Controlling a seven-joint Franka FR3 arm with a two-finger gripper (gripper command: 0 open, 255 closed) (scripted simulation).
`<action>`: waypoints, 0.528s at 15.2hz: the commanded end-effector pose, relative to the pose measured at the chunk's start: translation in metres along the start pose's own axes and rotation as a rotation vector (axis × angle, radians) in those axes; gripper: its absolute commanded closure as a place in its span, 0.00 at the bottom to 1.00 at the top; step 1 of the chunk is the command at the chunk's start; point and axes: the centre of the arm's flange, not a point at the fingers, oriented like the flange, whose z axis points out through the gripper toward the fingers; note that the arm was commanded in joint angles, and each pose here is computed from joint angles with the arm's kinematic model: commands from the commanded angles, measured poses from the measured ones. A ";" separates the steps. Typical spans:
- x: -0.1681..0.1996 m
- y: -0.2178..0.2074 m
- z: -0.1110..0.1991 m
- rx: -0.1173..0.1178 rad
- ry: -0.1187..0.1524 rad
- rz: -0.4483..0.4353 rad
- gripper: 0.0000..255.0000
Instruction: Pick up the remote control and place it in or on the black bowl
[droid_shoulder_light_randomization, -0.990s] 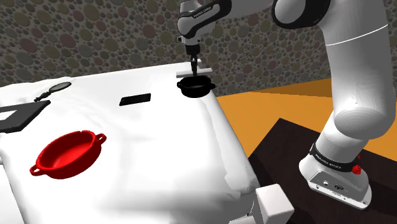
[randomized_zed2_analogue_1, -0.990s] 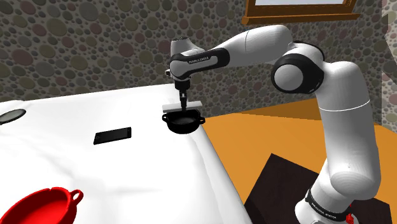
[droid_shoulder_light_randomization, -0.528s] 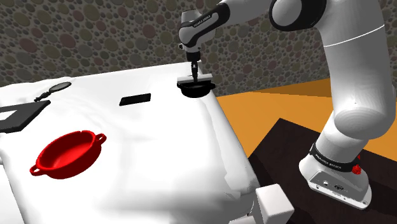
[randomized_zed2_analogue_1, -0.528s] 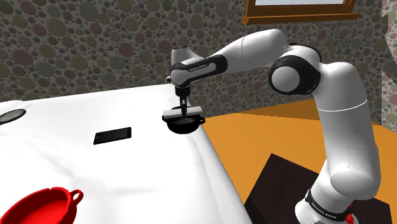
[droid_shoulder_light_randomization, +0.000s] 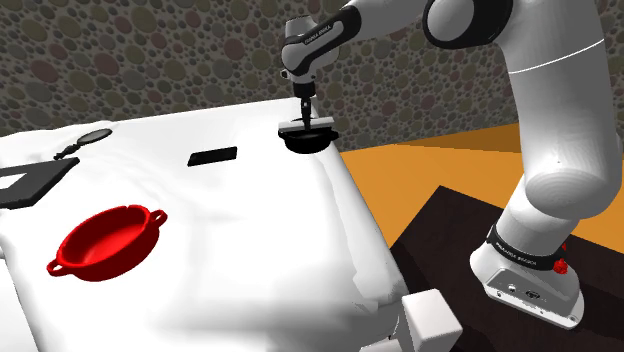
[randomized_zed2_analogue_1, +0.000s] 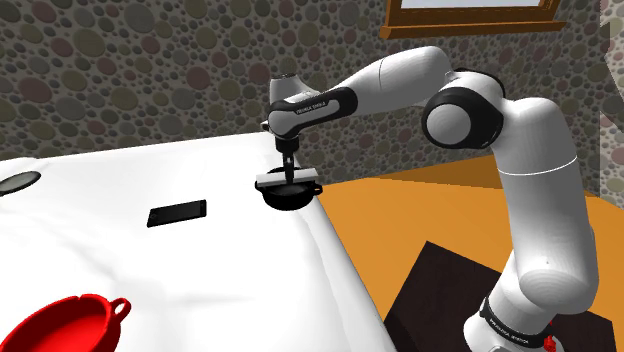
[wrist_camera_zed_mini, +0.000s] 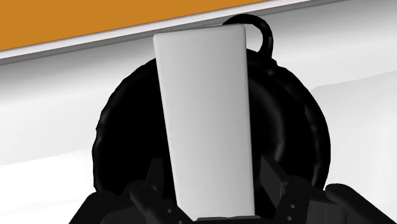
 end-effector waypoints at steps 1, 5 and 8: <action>0.000 0.000 0.000 0.000 0.000 0.000 0.00; 0.000 0.000 0.000 0.000 0.000 0.000 0.00; 0.000 0.000 -0.039 0.000 0.000 0.000 0.00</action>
